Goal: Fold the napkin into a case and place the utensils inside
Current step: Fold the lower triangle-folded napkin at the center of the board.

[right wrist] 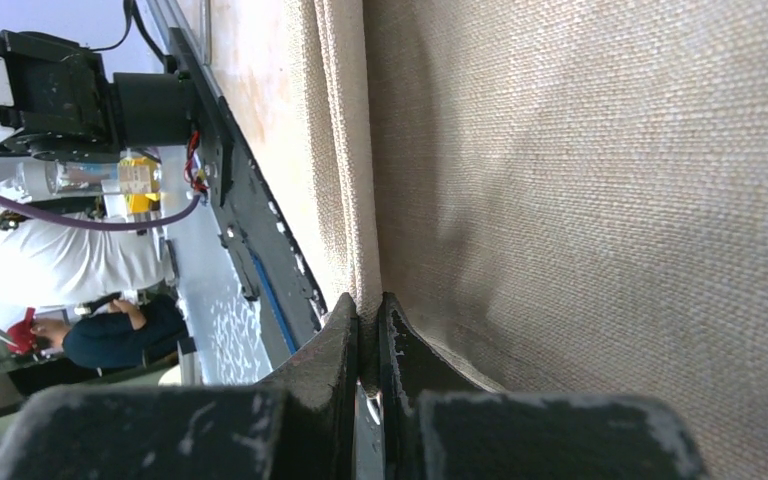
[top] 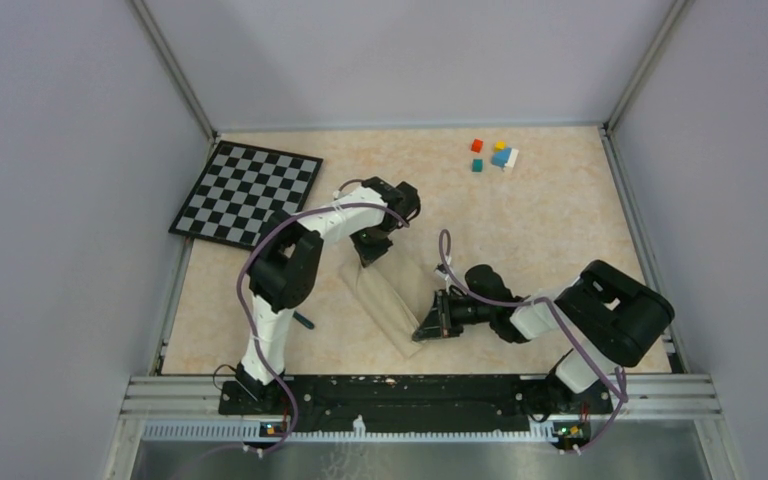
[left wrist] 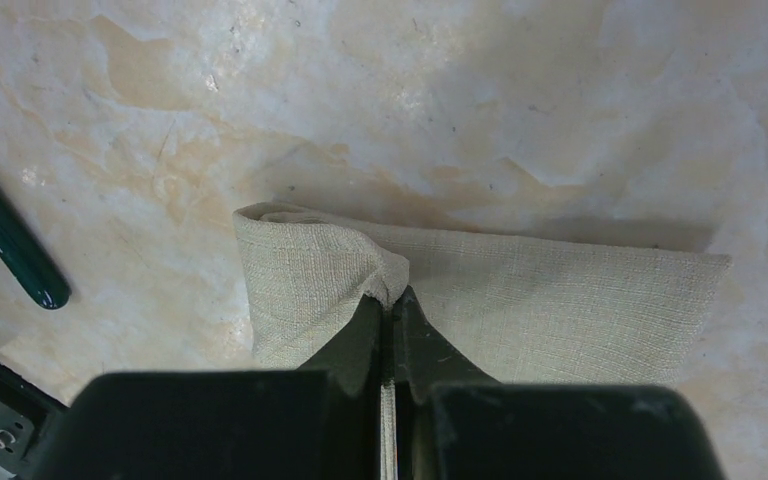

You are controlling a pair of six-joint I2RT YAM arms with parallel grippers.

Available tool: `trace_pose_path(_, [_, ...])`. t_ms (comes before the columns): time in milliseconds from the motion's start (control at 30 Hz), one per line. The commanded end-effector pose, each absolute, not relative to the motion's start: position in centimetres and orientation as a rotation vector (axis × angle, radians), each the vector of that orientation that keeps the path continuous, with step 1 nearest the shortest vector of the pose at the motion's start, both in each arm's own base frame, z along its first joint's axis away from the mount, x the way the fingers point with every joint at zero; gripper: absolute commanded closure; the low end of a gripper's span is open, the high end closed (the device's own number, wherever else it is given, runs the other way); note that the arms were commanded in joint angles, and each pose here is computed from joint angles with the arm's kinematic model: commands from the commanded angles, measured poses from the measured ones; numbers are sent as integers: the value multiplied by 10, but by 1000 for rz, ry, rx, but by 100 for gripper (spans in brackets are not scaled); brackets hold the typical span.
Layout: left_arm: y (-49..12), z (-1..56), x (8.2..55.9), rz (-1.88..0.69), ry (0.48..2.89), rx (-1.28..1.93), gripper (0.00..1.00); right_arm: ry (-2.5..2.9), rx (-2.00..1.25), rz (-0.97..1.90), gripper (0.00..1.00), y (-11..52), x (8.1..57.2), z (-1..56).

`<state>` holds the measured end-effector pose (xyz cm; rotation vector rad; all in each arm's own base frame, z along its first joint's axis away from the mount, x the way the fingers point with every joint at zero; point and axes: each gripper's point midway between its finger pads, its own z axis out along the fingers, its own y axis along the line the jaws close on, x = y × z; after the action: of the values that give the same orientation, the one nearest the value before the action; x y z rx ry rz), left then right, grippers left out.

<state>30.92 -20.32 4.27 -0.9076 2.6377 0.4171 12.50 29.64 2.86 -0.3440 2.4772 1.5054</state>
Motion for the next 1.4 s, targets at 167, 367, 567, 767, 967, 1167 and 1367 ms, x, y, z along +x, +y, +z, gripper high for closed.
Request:
trace_pose_path(167, [-203,43,336,377,2571,-857,100,2555,-393,1518,100,289,108,15])
trace_pose_path(367, [-194,50,327,425,2556,-843,100,2563,-421,1542,100,295,102,13])
trace_pose_path(567, [-184,58,322,455,2531,-850,100,2560,-416,1541,100,298,105,15])
trace_pose_path(767, [-183,48,317,482,2559,-855,100,2574,-407,1525,100,296,104,11])
trace_pose_path(967, [-186,37,320,468,2577,-828,100,2588,-403,1515,100,296,103,6])
trace_pose_path(1167, [-181,22,314,508,2593,-828,100,2566,-430,1442,87,295,112,16])
trace_pose_path(1367, [-182,16,312,496,2606,-818,100,2511,-494,1023,52,267,148,41])
